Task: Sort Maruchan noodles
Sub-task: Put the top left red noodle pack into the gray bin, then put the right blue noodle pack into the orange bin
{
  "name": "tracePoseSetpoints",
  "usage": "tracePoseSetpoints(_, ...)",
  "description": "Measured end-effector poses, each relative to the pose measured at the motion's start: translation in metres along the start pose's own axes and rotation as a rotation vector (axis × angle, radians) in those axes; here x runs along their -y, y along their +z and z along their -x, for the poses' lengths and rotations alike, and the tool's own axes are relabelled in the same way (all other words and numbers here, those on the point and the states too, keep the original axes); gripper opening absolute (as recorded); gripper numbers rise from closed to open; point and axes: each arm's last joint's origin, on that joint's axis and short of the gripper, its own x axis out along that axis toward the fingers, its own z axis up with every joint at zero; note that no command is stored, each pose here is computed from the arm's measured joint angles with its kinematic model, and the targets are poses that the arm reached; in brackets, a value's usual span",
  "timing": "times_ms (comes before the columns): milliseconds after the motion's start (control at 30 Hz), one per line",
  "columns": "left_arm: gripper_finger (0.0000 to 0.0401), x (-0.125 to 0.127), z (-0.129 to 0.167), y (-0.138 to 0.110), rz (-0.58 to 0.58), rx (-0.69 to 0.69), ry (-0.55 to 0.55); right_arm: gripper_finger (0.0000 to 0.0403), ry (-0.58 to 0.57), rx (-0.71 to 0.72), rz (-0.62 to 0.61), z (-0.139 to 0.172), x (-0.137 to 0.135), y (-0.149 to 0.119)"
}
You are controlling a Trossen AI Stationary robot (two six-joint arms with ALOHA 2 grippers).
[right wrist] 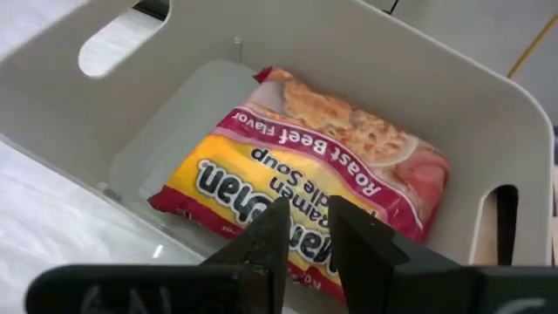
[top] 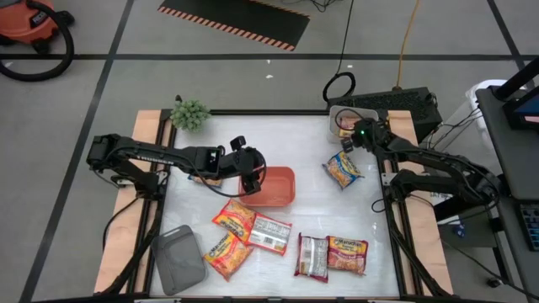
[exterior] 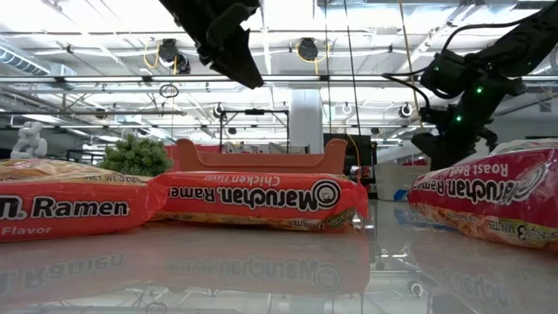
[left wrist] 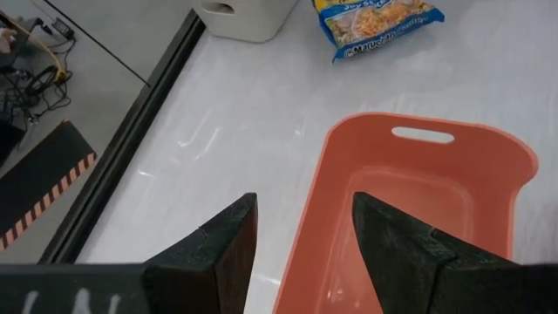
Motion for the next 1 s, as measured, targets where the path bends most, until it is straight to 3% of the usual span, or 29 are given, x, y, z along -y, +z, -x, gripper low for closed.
tracePoseSetpoints(167,0.0196,0.0,0.0,-0.001,-0.005,-0.011,0.001,0.0075,0.033,0.042,0.005,0.0,-0.002,0.005)
tracePoseSetpoints(367,0.0196,0.0,0.0,-0.003,-0.014,-0.033,0.003,0.0075,0.285,0.096,-0.005,0.002,-0.01,0.013)
tracePoseSetpoints(500,0.0196,-0.001,0.0,-0.006,-0.026,-0.055,0.005,0.0075,0.322,0.107,-0.003,0.003,-0.012,0.014)
tracePoseSetpoints(633,0.0196,-0.003,0.001,-0.016,-0.079,-0.155,0.014,0.0075,0.357,0.111,0.003,0.004,-0.014,0.014)
tracePoseSetpoints(833,0.0196,-0.015,0.001,-0.031,-0.063,-0.323,0.058,0.0075,0.542,0.171,0.001,0.009,-0.023,0.021)
tracePoseSetpoints(1000,0.0196,-0.022,0.001,-0.037,-0.031,-0.387,0.084,0.0075,0.65,0.22,-0.035,0.018,-0.033,0.028)
